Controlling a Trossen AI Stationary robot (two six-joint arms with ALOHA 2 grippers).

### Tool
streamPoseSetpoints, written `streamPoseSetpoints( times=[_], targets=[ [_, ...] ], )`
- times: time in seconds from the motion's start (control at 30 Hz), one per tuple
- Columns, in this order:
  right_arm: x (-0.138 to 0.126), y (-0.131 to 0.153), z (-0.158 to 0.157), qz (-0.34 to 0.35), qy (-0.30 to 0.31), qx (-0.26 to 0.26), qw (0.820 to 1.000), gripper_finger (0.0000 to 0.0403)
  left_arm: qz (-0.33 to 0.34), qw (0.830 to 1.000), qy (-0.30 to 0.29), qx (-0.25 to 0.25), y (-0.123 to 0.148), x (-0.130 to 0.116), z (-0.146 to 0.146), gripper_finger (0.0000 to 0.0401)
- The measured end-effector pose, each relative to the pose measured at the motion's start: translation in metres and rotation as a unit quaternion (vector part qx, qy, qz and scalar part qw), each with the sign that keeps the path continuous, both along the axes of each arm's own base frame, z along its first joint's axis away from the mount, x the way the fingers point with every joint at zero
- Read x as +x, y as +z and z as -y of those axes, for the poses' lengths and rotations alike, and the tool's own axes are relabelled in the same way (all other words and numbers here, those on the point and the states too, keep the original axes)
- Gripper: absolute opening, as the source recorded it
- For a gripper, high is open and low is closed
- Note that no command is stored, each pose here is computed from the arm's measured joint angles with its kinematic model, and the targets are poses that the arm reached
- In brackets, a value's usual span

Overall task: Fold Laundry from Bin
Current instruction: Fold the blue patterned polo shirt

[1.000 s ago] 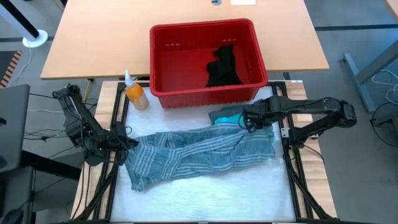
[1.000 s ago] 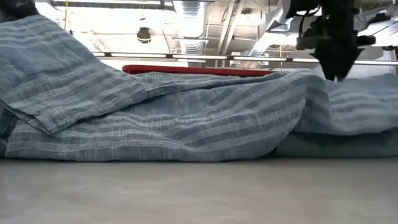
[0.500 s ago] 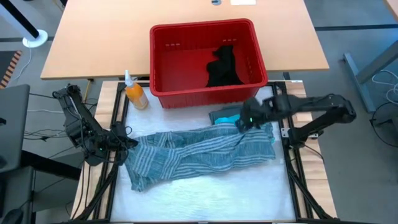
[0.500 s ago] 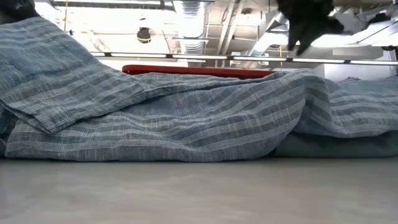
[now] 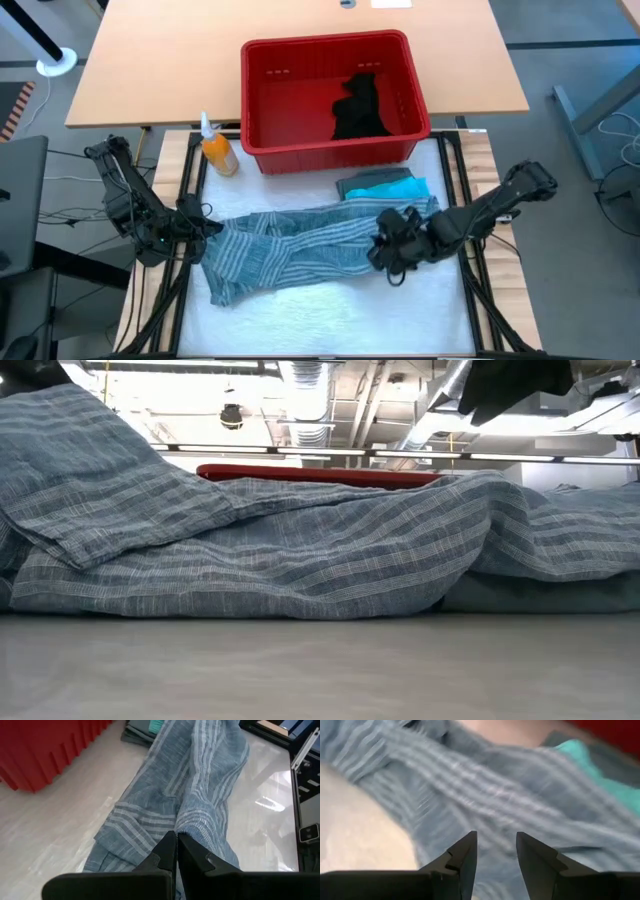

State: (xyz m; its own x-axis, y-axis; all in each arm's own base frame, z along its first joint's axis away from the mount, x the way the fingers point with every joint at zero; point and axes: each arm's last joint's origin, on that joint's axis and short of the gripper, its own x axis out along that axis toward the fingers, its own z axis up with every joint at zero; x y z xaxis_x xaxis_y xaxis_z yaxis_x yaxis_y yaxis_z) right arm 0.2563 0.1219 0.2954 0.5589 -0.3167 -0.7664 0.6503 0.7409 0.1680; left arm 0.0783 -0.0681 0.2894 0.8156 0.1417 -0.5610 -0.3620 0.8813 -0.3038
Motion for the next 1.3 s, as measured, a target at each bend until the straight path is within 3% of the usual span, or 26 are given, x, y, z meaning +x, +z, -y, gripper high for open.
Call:
streamPoseSetpoints(
  times=[0.23, 0.6, 0.73, 0.97, 1.1, 1.3],
  targets=[
    [0.017, -0.019, -0.015, 0.002, 0.012, -0.003, 1.0, 0.0164, 0.013, 1.0, 0.012, -0.004, 0.001, 0.001, 0.0, 0.0],
    [0.026, -0.021, 0.004, -0.024, 0.019, -0.031, 0.999, 0.0164, 0.061, 0.998, 0.03, -0.003, 0.007, 0.005, 0.003, 0.0],
    [0.03, -0.022, 0.012, -0.057, 0.058, 0.0, 0.997, 0.0164, 0.067, 0.997, 0.033, -0.004, 0.007, 0.005, 0.003, 0.0],
    [0.037, -0.022, 0.025, -0.071, 0.091, -0.008, 0.993, 0.0164, 0.097, 0.993, 0.063, 0.022, 0.008, 0.008, 0.005, 0.0],
    [0.039, -0.023, 0.029, -0.083, 0.126, 0.023, 0.988, 0.0161, 0.092, 0.993, 0.069, 0.025, 0.005, 0.012, 0.01, 0.0],
    [0.042, -0.026, 0.027, -0.095, 0.159, 0.022, 0.982, 0.014, 0.071, 0.994, 0.071, 0.035, -0.003, 0.02, 0.021, 0.0]
  ],
)
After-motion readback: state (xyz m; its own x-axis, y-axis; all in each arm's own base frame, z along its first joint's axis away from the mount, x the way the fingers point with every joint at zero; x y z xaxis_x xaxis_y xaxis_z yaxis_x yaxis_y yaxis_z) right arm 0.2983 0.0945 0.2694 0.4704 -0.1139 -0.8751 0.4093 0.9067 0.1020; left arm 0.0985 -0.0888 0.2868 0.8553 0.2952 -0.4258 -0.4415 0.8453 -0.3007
